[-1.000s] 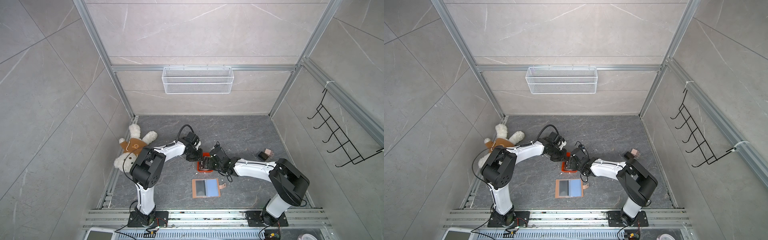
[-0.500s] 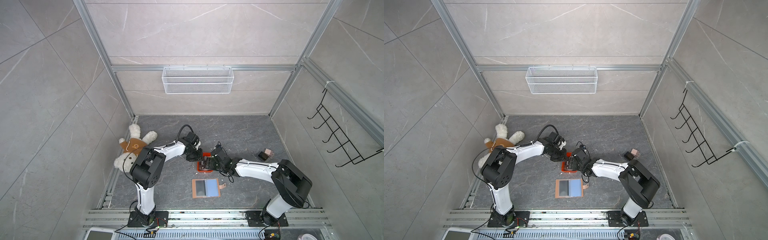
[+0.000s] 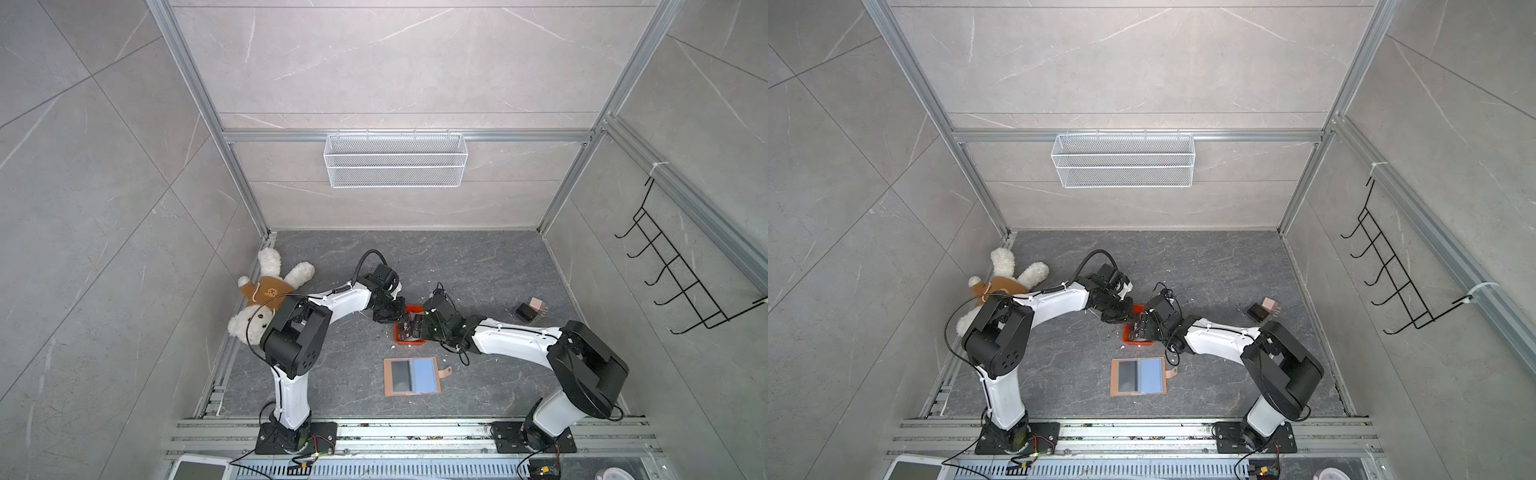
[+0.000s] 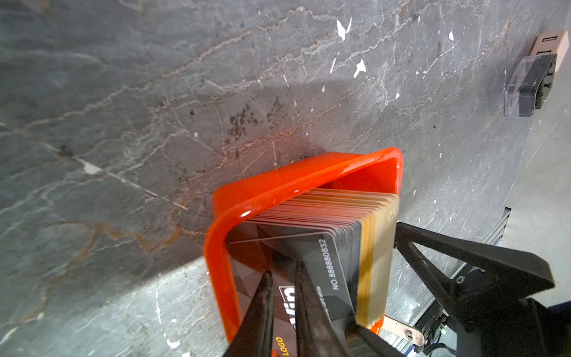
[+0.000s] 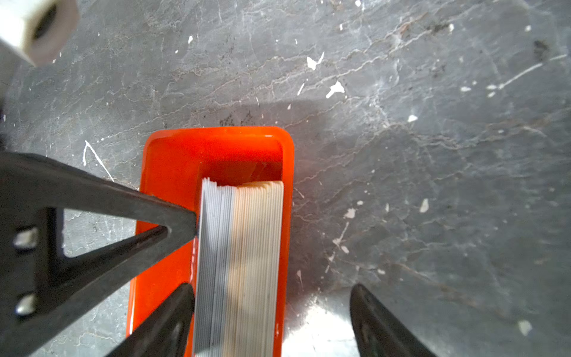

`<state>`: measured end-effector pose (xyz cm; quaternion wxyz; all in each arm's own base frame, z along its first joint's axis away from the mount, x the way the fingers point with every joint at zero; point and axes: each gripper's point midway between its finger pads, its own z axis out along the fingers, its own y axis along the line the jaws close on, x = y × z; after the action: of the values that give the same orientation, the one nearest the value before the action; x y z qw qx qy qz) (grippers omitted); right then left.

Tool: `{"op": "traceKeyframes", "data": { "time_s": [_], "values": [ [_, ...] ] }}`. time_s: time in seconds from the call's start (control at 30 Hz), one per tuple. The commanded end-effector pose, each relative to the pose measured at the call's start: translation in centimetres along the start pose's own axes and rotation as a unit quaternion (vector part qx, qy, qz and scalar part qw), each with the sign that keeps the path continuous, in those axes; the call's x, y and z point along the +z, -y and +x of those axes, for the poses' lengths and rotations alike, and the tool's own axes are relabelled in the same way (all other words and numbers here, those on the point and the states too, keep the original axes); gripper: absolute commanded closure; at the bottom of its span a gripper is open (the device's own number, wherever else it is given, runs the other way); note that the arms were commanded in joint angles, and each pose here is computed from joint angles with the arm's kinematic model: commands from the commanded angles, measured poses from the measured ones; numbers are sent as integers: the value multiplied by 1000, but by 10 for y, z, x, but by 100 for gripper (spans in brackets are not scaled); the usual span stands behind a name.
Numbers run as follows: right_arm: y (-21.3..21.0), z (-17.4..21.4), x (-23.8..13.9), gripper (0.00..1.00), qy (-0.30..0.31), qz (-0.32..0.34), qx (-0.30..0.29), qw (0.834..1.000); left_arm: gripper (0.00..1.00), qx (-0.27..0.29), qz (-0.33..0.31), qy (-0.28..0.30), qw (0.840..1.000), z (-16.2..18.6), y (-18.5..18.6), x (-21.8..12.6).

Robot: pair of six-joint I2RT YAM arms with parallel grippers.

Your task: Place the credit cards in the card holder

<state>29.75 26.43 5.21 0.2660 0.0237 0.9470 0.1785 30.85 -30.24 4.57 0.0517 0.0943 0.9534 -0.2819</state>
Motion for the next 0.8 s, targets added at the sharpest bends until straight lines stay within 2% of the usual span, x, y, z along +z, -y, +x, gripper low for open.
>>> {"op": "traceKeyframes", "data": {
  "time_s": [0.0, 0.27, 0.4, 0.5, 0.57, 0.77],
  "values": [
    [11, 1, -8, 20, 1, 18, -4, 1000, 81, 4, 11, -12, 1000, 3, 8, 7],
    [1, -10, -29, 21, 13, -4, -4, 1000, 80, 4, 10, -16, 1000, 4, 8, 10],
    [-15, -18, -45, 33, 17, -34, 6, 999, 80, 2, 9, -17, 1000, 5, 8, 10],
    [-26, -19, -52, 52, 14, -49, 25, 998, 80, 2, 9, -17, 1000, 5, 8, 11],
    [-31, -17, -51, 60, 7, -52, 32, 998, 80, 2, 9, -17, 1000, 5, 8, 11],
    [-47, -10, -41, 71, -9, -44, 28, 999, 80, 2, 8, -17, 1000, 5, 7, 11]
  ]
}}
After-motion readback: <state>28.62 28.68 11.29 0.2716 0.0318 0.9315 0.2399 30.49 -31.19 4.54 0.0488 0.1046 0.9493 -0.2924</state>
